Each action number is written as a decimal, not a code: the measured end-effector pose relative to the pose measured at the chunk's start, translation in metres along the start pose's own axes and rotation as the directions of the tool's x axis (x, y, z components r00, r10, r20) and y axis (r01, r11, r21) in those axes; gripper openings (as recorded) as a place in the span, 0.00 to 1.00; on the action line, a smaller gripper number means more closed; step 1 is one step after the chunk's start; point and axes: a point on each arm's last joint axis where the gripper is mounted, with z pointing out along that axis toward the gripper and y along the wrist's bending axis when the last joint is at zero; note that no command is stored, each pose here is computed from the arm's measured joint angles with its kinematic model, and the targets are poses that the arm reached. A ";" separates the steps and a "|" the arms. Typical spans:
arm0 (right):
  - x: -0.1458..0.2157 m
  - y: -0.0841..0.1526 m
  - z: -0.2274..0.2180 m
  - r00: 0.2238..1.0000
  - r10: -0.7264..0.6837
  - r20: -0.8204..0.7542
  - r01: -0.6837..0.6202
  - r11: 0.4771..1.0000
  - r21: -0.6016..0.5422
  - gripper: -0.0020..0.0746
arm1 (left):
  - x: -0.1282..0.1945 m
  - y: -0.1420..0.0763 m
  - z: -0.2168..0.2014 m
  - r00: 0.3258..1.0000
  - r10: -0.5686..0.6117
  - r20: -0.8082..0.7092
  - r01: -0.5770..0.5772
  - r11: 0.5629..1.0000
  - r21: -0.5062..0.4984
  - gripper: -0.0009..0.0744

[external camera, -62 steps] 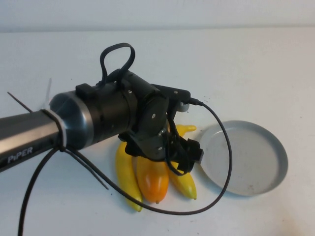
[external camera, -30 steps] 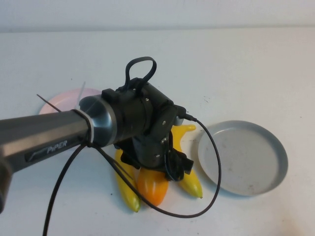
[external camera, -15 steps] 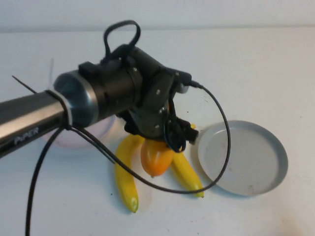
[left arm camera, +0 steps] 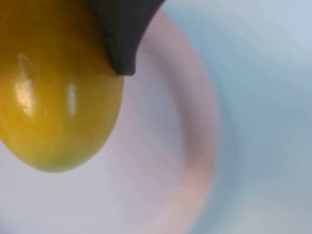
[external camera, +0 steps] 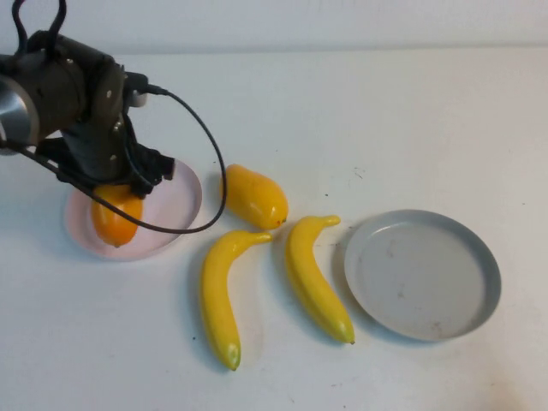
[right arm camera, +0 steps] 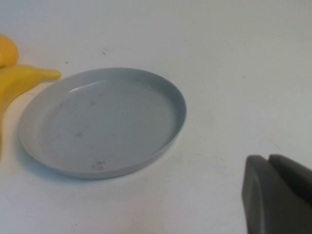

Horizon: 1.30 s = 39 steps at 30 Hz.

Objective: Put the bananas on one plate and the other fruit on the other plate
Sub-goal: Put one type of fruit in the left plate

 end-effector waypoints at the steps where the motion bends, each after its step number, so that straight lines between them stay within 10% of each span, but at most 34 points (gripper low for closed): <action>1: 0.000 0.000 0.000 1.000 0.000 0.000 0.000 1.000 0.000 0.00 | -0.001 0.006 0.005 1.000 -0.004 -0.003 0.004 1.000 -0.015 0.64; 23: 0.000 0.000 0.000 1.000 0.000 0.000 0.000 1.000 0.000 0.00 | -0.003 0.018 0.013 1.000 0.030 0.003 -0.030 0.997 -0.074 0.90; 39: 0.000 0.000 0.000 1.000 0.000 0.000 0.000 1.000 0.000 0.00 | -0.025 -0.124 -0.027 0.997 -0.077 0.006 0.070 0.933 0.352 0.90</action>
